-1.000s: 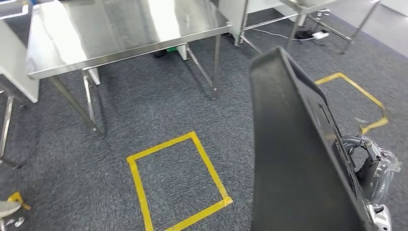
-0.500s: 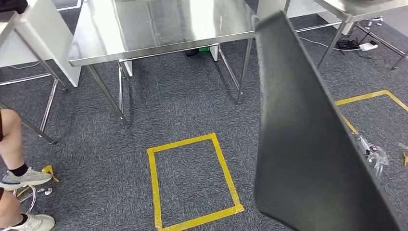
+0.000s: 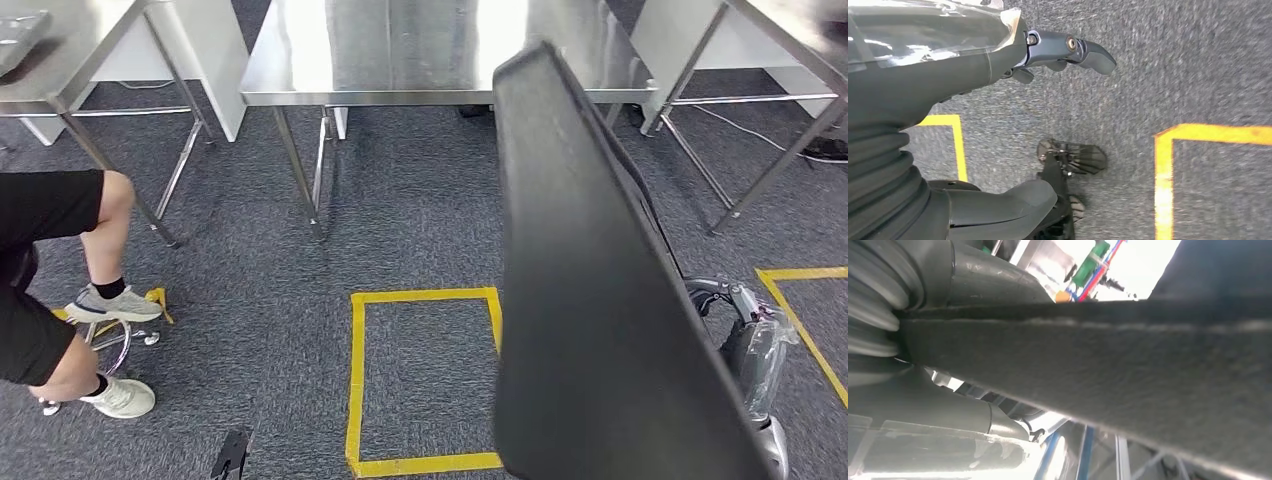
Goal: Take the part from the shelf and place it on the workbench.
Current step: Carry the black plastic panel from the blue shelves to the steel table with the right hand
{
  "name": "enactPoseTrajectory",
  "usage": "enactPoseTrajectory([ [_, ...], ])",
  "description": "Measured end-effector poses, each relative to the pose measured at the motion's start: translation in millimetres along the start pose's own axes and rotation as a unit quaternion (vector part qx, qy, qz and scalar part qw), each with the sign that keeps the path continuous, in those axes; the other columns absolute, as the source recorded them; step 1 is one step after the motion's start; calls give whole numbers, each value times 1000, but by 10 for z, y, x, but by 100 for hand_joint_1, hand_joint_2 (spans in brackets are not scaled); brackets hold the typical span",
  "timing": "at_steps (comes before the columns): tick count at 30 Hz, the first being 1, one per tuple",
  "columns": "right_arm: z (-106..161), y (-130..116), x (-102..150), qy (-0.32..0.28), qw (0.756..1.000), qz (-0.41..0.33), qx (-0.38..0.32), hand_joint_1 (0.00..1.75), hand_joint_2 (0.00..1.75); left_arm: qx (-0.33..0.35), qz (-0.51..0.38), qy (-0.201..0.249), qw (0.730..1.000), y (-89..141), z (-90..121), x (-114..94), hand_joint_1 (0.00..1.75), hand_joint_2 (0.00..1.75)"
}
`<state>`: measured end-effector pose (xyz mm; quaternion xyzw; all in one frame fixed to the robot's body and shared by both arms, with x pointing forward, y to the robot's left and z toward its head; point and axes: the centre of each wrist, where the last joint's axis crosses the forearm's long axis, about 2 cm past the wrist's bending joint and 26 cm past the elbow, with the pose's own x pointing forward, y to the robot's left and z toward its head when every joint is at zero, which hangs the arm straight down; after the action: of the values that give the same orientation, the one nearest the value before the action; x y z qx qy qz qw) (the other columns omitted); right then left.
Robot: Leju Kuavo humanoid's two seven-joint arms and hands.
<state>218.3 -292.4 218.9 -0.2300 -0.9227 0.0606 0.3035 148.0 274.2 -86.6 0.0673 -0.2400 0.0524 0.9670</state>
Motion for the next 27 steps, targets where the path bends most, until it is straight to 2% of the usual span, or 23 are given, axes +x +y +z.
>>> enactPoseTrajectory([
  [12,1,7,2,0,1000,0,1,175,175,-2,1,-4,1000,1,0,14,0,175],
  [23,-23,28,13,-1,1000,2,-2,175,175,-9,-4,-8,1000,-54,-40,366,0,175],
  [27,-25,20,14,-1,1000,3,-8,175,175,-13,-11,-13,1000,-70,-41,413,0,175],
])
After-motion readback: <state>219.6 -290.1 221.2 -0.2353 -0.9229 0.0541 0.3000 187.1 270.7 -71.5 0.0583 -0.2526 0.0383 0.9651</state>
